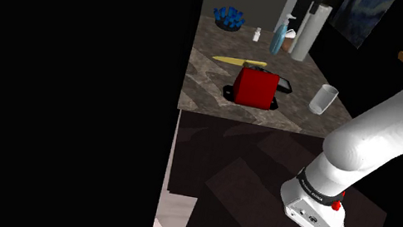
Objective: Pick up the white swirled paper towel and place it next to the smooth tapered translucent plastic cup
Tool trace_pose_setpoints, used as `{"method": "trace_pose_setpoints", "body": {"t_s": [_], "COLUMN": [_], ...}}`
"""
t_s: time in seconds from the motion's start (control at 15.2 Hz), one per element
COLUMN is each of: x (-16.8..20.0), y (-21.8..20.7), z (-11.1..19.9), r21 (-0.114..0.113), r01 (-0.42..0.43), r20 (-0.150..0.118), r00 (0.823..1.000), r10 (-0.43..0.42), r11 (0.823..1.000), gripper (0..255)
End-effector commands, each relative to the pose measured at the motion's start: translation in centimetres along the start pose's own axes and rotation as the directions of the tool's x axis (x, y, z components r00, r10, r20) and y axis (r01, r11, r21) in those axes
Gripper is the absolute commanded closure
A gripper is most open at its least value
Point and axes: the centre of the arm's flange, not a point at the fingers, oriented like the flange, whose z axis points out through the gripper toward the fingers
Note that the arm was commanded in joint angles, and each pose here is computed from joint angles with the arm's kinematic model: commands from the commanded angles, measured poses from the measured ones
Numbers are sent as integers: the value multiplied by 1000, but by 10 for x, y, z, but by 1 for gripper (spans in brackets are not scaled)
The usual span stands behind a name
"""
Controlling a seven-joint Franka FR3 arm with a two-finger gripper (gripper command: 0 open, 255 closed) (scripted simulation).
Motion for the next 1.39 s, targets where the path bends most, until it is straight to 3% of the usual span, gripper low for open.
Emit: {"method": "trace_pose_setpoints", "body": {"t_s": [0.0, 1.32], "x": [-25, -254], "y": [14, 144], "z": [-2, -20], "r21": [0, 0], "r01": [1, 1], "r20": [0, 0], "r00": [1000, 1000], "r10": [-1, -1], "r11": [1000, 1000], "gripper": [255, 255]}}
